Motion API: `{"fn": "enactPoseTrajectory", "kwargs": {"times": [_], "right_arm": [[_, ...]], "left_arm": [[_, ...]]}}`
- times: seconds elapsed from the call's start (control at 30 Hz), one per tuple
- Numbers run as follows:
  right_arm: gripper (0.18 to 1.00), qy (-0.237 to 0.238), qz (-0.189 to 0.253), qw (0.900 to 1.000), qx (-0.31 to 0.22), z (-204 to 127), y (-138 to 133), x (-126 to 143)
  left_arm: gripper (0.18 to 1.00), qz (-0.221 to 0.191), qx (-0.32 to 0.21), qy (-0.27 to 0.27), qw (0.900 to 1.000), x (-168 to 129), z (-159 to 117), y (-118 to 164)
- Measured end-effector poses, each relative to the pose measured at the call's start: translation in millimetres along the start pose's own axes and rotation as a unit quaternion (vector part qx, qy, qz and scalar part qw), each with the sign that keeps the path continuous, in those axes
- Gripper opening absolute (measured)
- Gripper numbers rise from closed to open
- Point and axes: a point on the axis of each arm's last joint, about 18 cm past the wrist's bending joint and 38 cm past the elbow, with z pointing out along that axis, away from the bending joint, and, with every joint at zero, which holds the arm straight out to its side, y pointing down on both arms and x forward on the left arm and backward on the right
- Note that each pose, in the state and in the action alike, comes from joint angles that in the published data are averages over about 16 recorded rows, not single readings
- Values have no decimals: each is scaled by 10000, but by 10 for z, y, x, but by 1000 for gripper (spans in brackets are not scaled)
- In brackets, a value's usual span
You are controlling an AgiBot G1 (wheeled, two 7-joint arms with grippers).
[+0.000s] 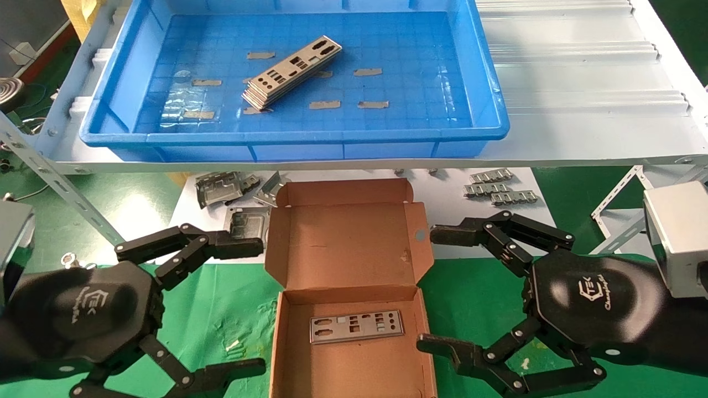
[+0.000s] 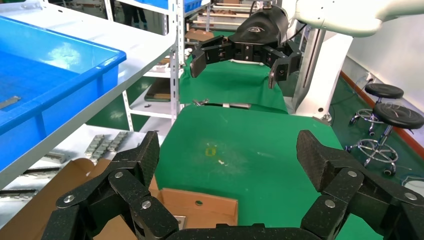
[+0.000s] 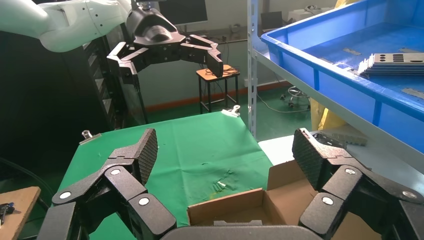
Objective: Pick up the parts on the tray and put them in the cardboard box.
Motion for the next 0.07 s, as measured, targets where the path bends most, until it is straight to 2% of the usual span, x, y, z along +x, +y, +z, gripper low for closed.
{"fn": "enactPoseTrajectory", "kwargs": {"times": [0.07], "right_arm": [[1000, 0, 0, 10000, 0, 0, 0, 0]], "left_arm": [[1001, 0, 0, 0, 10000, 0, 0, 0]]}}
